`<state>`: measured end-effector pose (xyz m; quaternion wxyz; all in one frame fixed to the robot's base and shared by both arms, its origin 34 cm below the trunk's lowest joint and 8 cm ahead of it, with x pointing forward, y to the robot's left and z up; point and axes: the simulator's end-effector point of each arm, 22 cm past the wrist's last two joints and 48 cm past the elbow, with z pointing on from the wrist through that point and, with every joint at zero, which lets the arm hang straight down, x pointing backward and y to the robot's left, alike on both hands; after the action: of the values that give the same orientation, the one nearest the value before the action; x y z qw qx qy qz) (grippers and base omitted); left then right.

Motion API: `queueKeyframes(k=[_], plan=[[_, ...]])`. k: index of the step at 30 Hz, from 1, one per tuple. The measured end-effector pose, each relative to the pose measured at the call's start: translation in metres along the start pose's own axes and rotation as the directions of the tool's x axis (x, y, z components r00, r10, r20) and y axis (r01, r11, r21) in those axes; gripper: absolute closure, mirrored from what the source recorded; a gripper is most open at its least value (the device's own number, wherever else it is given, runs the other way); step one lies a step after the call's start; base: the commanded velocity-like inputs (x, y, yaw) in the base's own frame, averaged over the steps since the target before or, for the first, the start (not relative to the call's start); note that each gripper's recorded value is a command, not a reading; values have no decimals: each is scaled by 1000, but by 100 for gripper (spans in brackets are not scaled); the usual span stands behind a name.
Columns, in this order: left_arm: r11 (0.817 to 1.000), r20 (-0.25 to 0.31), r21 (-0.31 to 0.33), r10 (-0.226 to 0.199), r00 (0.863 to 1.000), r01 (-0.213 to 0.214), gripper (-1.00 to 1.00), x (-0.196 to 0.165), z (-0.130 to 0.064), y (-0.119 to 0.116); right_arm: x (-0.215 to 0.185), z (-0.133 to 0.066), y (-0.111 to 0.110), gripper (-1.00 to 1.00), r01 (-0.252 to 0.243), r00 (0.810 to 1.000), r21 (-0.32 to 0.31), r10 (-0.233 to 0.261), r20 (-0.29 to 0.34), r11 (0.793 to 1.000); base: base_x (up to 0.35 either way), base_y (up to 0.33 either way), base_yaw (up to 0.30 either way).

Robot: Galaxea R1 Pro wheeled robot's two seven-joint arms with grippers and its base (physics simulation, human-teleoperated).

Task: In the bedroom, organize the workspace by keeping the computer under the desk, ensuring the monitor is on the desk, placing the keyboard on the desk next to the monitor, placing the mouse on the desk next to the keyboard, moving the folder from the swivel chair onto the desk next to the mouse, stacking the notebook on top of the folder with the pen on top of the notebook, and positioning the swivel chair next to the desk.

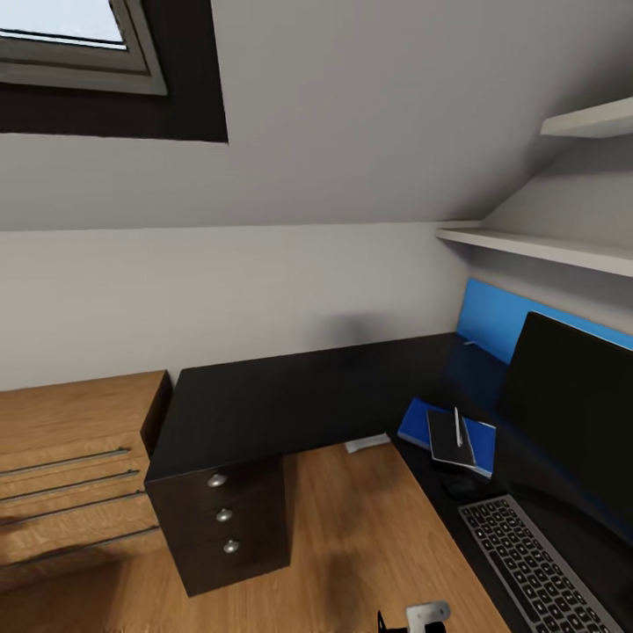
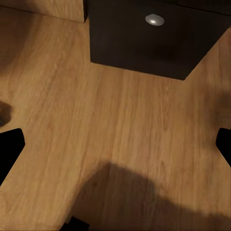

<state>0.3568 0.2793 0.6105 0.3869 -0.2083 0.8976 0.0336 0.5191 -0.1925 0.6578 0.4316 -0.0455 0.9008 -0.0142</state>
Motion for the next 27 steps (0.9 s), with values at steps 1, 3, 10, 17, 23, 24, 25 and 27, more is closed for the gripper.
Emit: queueKeyframes(k=[1, 3, 10, 17, 23, 24, 25, 27], plan=[[1000, 1, 1, 2, 1000, -2, -100, 0, 0, 0, 0, 0, 0, -100, -1, 1000, 0, 1, 0, 1000, -241, 0, 63], [1000, 2, 2, 4, 1000, -4, -100, -1, 1, 0, -1, 0, 0, -100, -2, 1000, 1, 2, 1, 1000, -274, -13, 36], [1000, 6, 5, 8, 1000, -8, -100, -2, 1, 0, -1, 0, 0, -100, -3, 1000, 1, 3, 3, 1000, -190, -128, 12], [1000, 9, -5, 2, 1000, -2, -100, -4, 1, 5, -1, 0, 0, -100, -3, 1000, 1, 3, 3, 1000, -22, -186, 29], [999, 18, -42, 23, 1000, -22, -100, -12, 5, 33, 0, 0, 1, -100, -3, 1000, -1, 3, -1, 1000, -2, -28, 181], [999, 16, -45, 25, 1000, -24, -100, -11, 5, 34, 1, 0, 2, -100, -3, 1000, -2, 3, -2, 1000, -1, -7, 222], [998, 12, -50, 28, 1000, -27, -100, -10, 4, 38, 1, 0, 5, -100, -3, 1000, -6, 3, -2, 1000, 0, -5, 224], [998, 7, -53, 32, 999, -31, -100, -8, 3, 39, 1, -1, 11, -100, -6, 1000, -14, 6, -5, 1000, 0, -3, 229]])
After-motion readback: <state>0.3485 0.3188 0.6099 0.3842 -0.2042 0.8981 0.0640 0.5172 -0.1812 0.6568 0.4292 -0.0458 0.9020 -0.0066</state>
